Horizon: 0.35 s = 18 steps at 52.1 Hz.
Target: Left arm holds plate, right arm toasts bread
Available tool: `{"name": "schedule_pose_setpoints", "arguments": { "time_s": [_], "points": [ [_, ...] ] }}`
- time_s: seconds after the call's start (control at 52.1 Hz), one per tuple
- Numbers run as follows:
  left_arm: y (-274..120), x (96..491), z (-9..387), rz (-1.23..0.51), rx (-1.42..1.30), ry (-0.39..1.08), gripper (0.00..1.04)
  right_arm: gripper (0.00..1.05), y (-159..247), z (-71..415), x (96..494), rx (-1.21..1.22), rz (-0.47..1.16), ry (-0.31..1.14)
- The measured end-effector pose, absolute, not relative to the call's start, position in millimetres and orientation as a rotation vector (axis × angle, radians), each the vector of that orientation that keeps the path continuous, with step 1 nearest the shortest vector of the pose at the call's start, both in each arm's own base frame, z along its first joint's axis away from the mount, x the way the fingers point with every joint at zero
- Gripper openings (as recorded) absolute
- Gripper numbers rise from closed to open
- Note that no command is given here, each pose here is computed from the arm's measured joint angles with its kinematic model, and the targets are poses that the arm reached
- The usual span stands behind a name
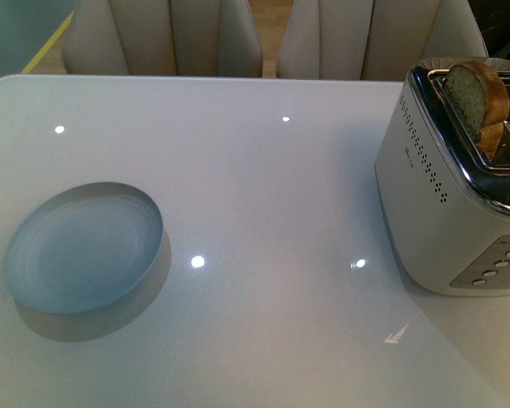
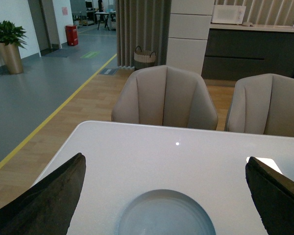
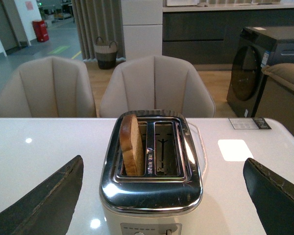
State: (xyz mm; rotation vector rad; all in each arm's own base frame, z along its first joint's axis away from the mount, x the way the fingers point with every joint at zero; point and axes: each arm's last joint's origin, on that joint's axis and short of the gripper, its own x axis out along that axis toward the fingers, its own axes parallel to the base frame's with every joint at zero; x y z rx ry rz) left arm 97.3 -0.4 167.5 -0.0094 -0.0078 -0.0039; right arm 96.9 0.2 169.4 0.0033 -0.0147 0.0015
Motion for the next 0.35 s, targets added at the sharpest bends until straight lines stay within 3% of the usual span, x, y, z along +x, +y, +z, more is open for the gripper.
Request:
{"name": "schedule_pose_setpoints", "arguments": {
  "time_s": [0.345],
  "points": [
    [-0.4,97.3,167.5,-0.004,-0.009,-0.008,0.97,0.96,0.1,169.4,96.9,0.003,0.001,-0.015]
  ]
}}
